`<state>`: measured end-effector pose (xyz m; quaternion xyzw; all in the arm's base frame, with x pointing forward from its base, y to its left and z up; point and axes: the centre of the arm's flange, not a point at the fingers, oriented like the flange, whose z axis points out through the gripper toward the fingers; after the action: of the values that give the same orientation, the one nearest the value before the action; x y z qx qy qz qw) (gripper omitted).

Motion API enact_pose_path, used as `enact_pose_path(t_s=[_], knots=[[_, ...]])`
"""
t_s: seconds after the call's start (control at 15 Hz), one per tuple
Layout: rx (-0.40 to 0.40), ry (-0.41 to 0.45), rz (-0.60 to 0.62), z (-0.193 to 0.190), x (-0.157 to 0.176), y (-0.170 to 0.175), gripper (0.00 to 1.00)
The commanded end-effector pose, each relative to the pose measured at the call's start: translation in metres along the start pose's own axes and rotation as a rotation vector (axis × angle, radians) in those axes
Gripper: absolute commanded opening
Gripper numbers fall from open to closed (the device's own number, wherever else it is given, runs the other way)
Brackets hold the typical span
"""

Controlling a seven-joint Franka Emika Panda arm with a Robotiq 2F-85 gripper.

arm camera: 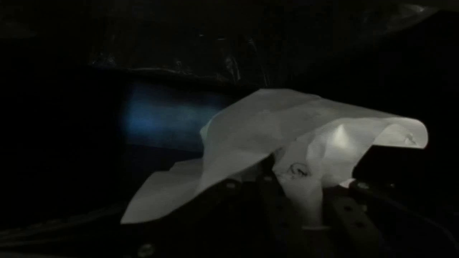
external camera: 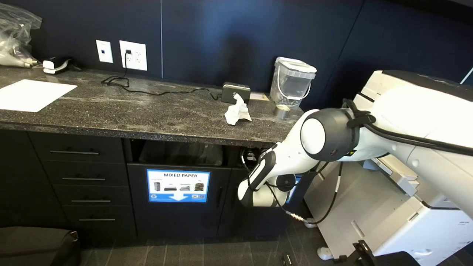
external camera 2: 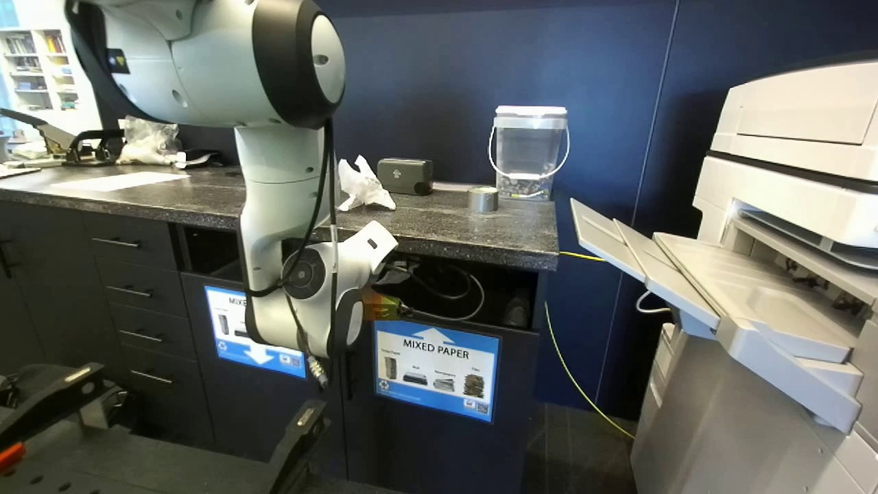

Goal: Put the tissues inside the rubbish bin.

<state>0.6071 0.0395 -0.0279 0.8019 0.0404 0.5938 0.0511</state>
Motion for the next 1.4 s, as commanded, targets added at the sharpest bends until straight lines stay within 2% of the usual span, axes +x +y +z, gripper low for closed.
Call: enact_pose_path(t_s=[0.0, 0.33, 0.6, 0.8, 1.33], knots=[[-0.033, 0.084, 0.030, 0.004, -0.068, -0.012, 0.14], [-0.038, 0.034, 0.057, 0.012, -0.075, -0.014, 0.14], [-0.008, -0.027, 0.049, 0.009, -0.089, -0.016, 0.14], [-0.014, -0.017, 0.067, 0.011, -0.097, -0.022, 0.14], [-0.033, 0.024, 0.143, 0.023, -0.078, -0.035, 0.09]])
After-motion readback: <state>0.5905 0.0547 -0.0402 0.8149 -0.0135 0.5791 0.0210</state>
